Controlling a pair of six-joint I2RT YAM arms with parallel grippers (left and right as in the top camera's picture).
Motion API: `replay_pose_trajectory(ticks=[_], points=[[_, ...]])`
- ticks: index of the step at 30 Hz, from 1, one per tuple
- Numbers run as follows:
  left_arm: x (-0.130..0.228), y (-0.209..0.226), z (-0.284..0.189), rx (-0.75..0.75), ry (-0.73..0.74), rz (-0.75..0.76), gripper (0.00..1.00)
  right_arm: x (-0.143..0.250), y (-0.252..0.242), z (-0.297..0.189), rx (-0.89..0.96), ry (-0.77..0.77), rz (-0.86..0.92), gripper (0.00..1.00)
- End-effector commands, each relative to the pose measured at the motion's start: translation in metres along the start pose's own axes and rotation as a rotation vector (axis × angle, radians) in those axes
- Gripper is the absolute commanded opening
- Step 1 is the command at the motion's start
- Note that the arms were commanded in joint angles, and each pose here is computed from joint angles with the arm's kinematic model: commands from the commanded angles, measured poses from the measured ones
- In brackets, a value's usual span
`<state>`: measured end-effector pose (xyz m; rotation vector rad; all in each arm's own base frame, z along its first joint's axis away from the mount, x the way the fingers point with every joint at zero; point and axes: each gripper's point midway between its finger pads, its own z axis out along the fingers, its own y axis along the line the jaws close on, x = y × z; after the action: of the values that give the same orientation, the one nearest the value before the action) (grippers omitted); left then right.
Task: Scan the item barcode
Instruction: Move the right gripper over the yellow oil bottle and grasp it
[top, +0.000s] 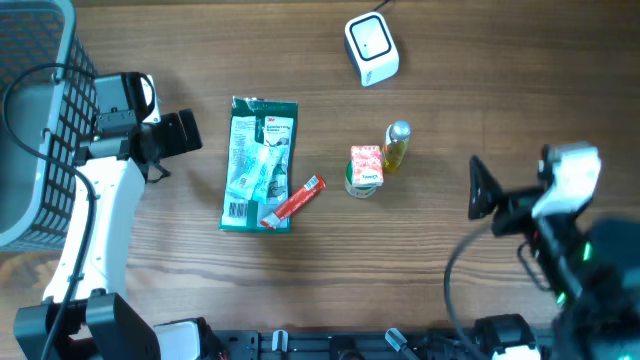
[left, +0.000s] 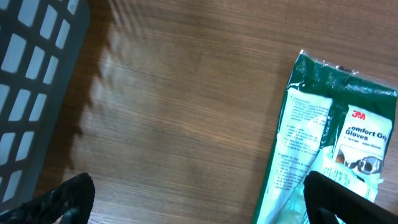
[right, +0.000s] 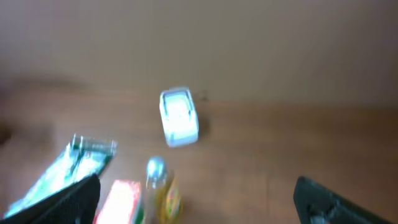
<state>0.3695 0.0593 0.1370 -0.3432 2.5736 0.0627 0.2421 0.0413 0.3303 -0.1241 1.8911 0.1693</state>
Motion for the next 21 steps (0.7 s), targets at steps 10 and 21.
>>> replay_pose_trajectory(ticks=[10, 21], points=[[-0.002, 0.003, 0.0, -0.011, -0.003, 0.012, 1.0, 0.031, 0.043, 0.093, -0.265, 0.547, 0.128, 0.95], [-0.002, 0.003, 0.0, -0.011, -0.003, 0.012, 1.0, 0.064, 0.035, 0.137, 0.052, 0.642, 0.275, 0.82]])
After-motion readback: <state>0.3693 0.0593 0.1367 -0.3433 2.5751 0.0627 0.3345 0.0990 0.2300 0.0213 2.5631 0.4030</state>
